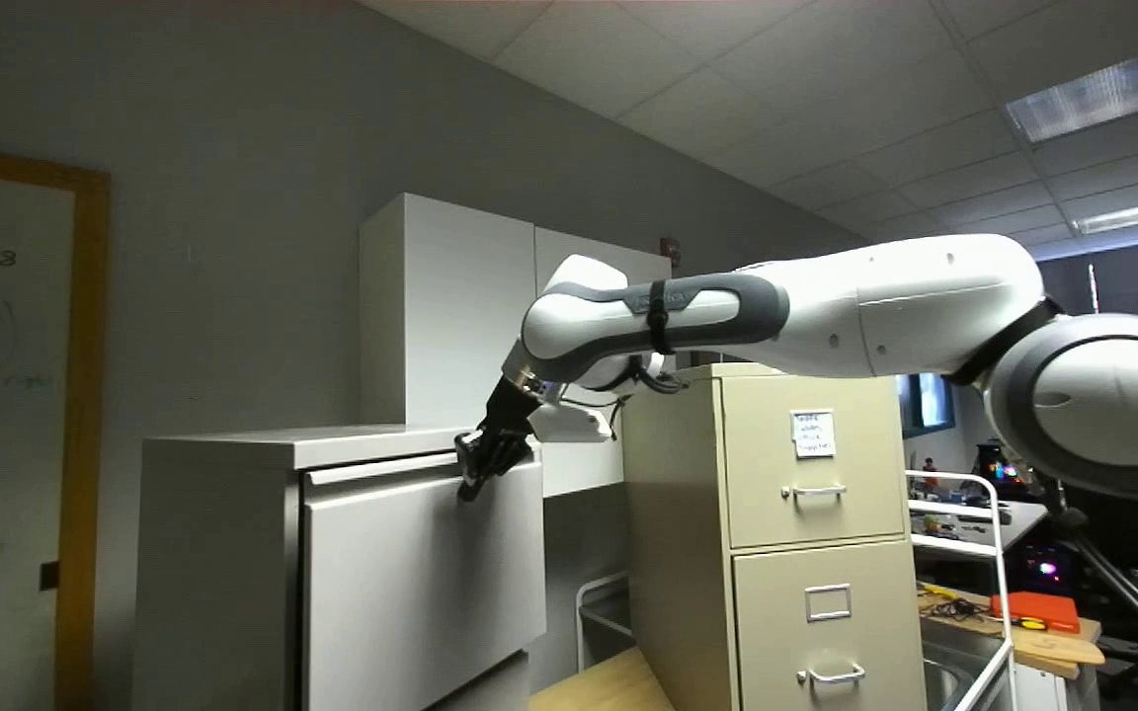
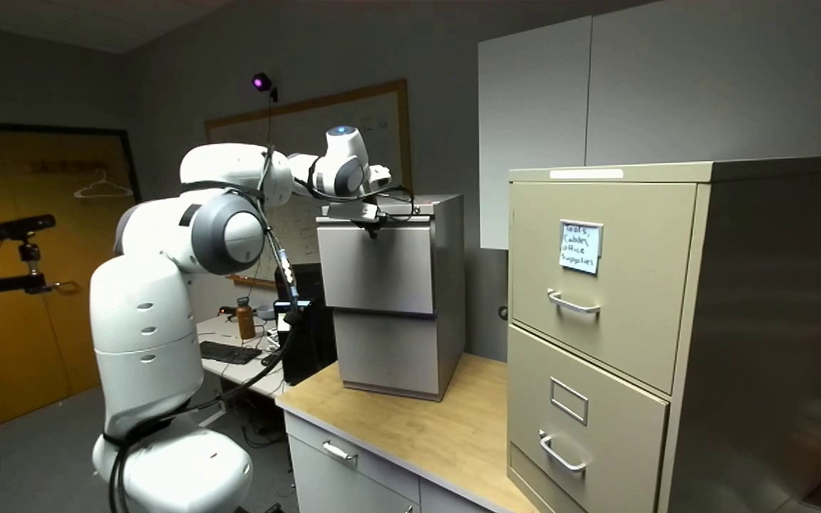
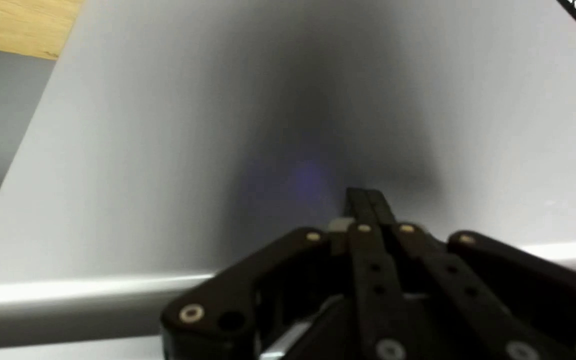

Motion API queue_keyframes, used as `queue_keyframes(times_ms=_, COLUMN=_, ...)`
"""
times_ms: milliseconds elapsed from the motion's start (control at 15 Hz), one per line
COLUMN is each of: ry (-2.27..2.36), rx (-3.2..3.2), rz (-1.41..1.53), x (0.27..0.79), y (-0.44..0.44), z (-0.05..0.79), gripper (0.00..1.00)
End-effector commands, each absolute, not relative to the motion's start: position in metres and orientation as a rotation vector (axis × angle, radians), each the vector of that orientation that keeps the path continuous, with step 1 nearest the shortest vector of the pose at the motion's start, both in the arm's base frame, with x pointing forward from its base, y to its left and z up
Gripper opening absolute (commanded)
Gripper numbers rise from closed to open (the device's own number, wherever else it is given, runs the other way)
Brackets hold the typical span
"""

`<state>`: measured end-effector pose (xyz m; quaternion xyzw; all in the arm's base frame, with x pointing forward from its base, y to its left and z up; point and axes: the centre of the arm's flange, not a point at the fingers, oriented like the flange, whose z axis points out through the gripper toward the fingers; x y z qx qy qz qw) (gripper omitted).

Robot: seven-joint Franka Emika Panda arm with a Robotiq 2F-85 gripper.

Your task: Close the top drawer on the left

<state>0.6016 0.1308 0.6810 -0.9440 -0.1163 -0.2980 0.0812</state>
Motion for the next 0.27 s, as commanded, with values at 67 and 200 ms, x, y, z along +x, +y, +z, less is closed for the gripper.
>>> queue_keyframes(times_ms=67, ry=-0.38, rx=-2.79, rz=-0.888, x=0.663, y=0.179, z=0.695, gripper=0.0)
queue_keyframes(times_ms=200, ry=-0.398, rx=-2.798, rz=-0.876, x=0.669, y=0.187, z=0.698, gripper=0.0)
